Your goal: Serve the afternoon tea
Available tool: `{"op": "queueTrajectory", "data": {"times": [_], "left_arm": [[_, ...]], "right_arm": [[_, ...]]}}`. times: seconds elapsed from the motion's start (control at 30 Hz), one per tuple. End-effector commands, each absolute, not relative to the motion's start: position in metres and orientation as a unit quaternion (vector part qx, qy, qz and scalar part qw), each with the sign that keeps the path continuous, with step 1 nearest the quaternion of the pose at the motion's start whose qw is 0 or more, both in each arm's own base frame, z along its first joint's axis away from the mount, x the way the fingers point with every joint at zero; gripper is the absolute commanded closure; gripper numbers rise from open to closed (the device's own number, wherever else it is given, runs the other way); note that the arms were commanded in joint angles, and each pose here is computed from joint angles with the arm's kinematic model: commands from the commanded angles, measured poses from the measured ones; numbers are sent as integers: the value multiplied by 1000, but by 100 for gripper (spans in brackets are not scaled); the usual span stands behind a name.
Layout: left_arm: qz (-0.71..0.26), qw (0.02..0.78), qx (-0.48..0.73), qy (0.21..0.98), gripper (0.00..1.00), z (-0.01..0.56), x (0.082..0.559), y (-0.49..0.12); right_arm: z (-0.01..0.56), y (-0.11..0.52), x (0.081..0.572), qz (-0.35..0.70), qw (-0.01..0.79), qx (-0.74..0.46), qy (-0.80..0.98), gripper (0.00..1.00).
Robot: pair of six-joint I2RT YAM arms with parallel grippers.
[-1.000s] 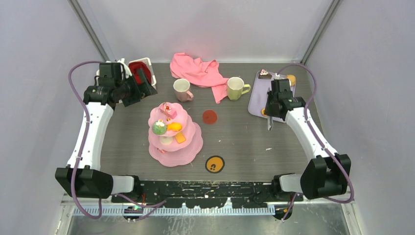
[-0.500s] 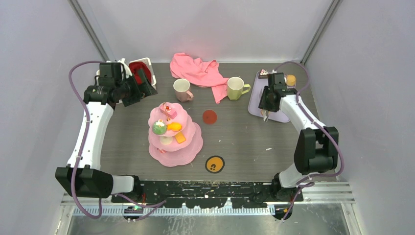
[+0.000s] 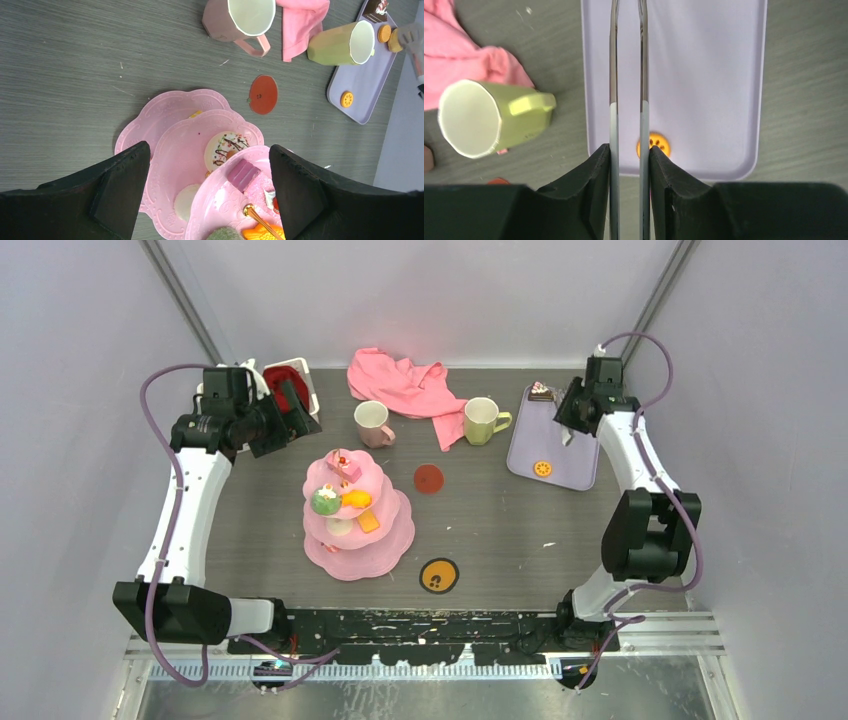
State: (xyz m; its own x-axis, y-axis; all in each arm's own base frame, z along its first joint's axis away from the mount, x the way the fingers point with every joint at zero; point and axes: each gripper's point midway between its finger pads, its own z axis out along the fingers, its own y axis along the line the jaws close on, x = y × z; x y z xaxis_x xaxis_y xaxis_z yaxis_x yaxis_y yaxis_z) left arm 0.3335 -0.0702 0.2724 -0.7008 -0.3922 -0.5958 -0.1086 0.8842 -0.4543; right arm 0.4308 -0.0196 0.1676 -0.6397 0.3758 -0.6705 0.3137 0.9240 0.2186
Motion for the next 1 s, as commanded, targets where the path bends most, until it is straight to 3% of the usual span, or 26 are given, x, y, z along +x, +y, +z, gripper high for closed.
{"op": "queueTrajectory", "data": {"times": [0.0, 0.47, 0.7, 0.97], "left_arm": [[-203, 396, -131, 886, 12, 297, 338, -69], [-195, 397, -134, 887, 12, 297, 340, -67], [-196, 394, -134, 888, 12, 295, 339, -67], [-198, 396, -135, 887, 12, 297, 339, -68]], "right_arm": [[209, -23, 472, 55, 444, 171, 878, 99], [184, -43, 529, 34, 435, 181, 882, 99], [154, -42, 527, 31, 405, 178, 896, 99], [159, -23, 504, 73, 388, 156, 905, 99]]}}
